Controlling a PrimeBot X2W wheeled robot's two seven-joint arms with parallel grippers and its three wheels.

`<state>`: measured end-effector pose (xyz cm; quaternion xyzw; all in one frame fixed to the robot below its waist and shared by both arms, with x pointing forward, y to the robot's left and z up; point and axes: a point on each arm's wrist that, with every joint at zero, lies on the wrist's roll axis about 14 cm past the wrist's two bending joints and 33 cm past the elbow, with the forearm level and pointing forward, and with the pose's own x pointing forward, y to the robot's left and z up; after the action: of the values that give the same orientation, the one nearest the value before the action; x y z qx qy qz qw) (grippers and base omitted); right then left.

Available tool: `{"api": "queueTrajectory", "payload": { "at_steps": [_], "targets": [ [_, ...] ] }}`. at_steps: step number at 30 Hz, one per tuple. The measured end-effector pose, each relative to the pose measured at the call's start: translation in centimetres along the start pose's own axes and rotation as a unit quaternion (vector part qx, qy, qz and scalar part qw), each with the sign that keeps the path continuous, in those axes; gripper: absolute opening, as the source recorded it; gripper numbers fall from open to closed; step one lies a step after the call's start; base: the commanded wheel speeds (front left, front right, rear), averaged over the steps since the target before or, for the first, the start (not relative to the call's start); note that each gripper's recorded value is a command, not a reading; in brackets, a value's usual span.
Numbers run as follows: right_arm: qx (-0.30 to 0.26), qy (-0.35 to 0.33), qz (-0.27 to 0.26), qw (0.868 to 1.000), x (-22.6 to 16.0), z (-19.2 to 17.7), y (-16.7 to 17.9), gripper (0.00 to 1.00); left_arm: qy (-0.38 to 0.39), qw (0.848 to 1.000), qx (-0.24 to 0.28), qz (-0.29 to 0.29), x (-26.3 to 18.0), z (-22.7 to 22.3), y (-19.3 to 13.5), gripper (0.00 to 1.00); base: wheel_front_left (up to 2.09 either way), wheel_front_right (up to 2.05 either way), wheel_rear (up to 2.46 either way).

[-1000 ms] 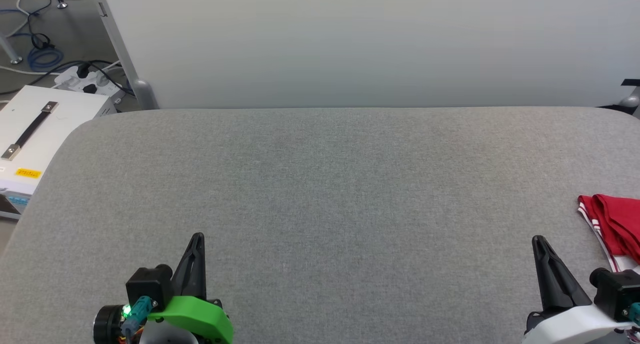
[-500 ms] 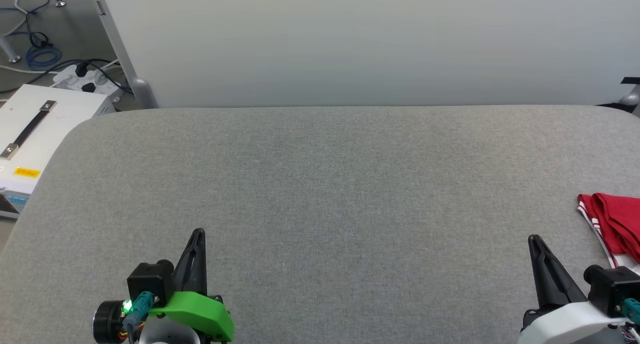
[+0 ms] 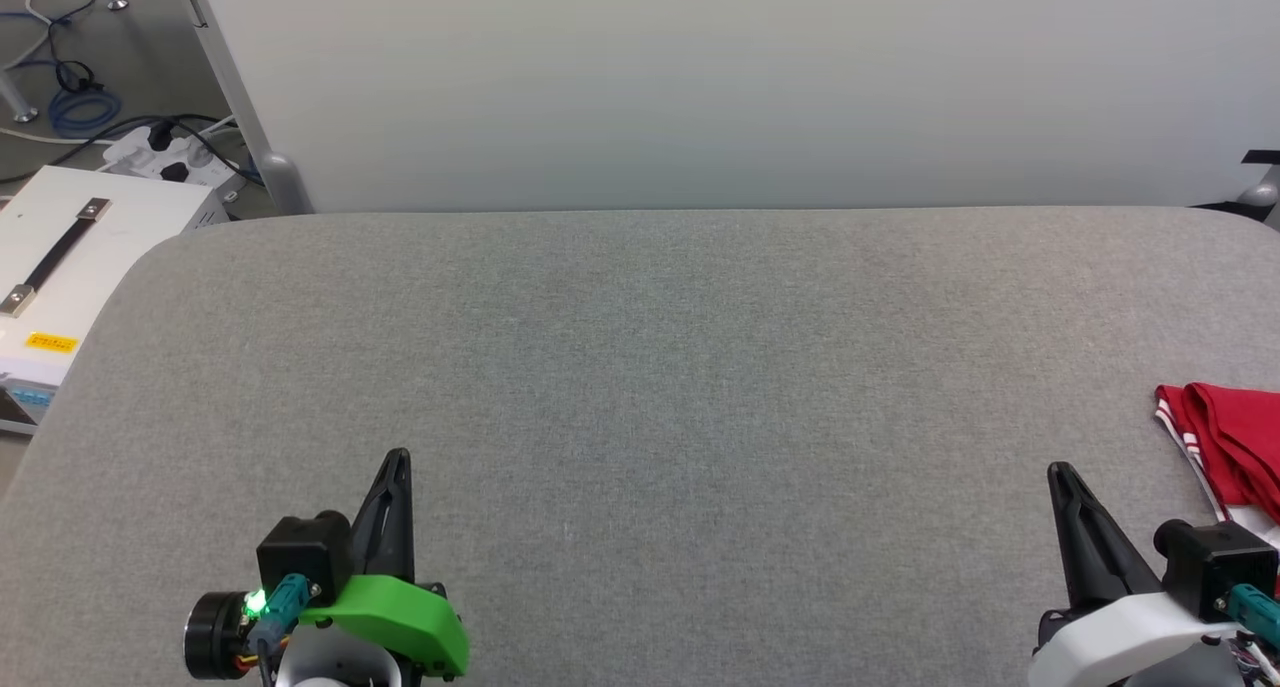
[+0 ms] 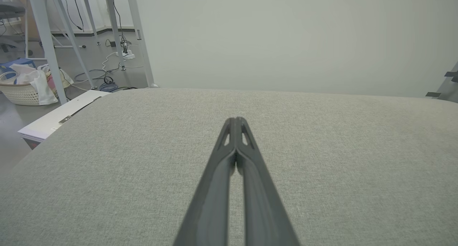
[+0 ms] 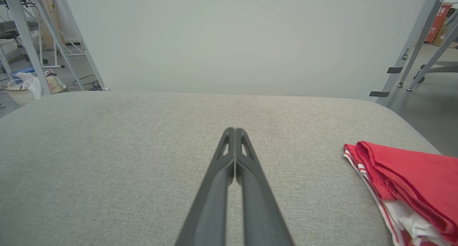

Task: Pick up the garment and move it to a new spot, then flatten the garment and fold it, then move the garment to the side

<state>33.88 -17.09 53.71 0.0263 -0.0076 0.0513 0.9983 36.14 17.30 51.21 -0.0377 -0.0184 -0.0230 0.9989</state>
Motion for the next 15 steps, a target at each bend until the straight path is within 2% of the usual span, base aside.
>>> {"api": "queueTrajectory", "payload": {
  "at_steps": [15],
  "targets": [
    [-0.007, 0.004, 0.001, 1.0, 0.47, -0.31, 0.08, 0.0, 0.002, 1.0, 0.009, 0.0, 0.27, 0.28, -0.17, 0.0, 0.0, 0.0, 0.0]
  ]
}}
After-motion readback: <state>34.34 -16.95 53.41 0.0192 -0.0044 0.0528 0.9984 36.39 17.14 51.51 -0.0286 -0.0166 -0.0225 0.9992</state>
